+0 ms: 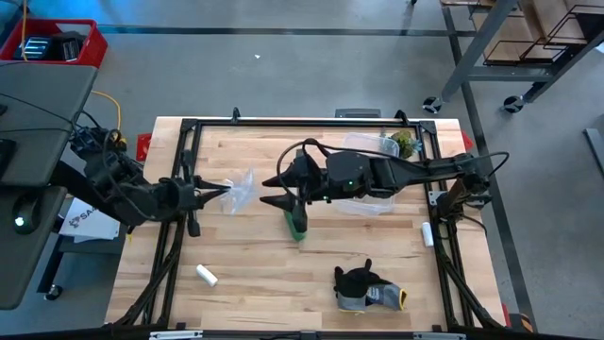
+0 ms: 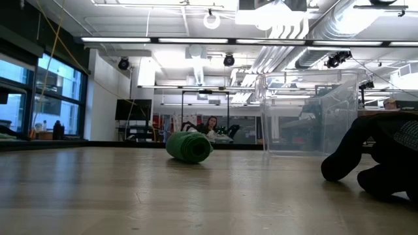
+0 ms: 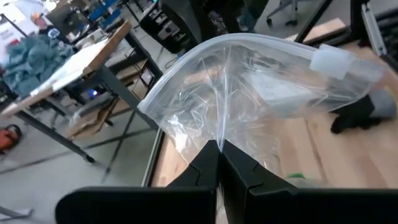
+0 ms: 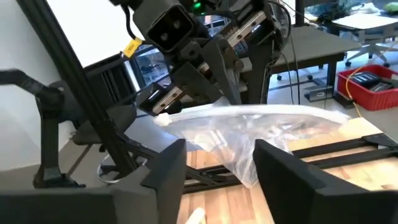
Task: Roll bandage
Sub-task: Open the transparent zip bag
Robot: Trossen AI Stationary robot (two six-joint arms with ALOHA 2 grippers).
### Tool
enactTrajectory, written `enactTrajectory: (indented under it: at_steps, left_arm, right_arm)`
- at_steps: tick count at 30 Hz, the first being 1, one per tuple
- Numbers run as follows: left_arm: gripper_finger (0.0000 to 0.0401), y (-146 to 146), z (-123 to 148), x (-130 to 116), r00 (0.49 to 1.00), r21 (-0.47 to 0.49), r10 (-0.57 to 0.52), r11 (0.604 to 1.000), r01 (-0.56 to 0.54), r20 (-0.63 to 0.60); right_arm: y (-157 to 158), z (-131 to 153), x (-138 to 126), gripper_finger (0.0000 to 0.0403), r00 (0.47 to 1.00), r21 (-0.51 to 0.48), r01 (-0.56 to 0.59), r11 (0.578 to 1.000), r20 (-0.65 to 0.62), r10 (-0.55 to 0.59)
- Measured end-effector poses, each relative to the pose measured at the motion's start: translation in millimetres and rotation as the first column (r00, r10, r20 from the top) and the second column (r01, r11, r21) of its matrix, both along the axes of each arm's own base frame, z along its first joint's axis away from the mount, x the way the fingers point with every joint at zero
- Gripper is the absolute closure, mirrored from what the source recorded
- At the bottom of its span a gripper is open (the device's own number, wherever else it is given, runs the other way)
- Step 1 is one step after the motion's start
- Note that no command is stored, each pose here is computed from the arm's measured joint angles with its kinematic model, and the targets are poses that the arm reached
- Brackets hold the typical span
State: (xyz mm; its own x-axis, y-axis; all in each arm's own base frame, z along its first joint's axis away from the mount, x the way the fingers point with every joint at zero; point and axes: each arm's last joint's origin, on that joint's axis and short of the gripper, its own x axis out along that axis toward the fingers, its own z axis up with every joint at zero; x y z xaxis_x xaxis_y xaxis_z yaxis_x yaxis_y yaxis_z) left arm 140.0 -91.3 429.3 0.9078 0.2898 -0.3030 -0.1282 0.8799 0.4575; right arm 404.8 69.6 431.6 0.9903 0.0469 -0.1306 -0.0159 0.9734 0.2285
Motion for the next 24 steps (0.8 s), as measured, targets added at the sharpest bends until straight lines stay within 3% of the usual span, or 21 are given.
enactTrajectory:
  at_steps: [11,21,24]
  left_arm:
    - [0.0401,-1,-4,22,0.999,0.085,0.046,0.995,-0.044,-0.024]
    - [0.0401,6,0,34,0.995,0.031,0.097,0.995,-0.097,0.025]
    - [0.0401,7,4,37,0.994,-0.006,0.096,0.995,-0.096,0.058]
  right_arm:
    - [-3,-4,0,0.021,0.998,-0.113,0.039,0.993,-0.038,-0.043]
    - [-3,-7,-1,0.021,0.996,-0.144,0.039,0.989,-0.07,-0.05]
    - [-4,-8,-1,0.021,0.992,-0.163,0.087,0.983,-0.071,-0.1]
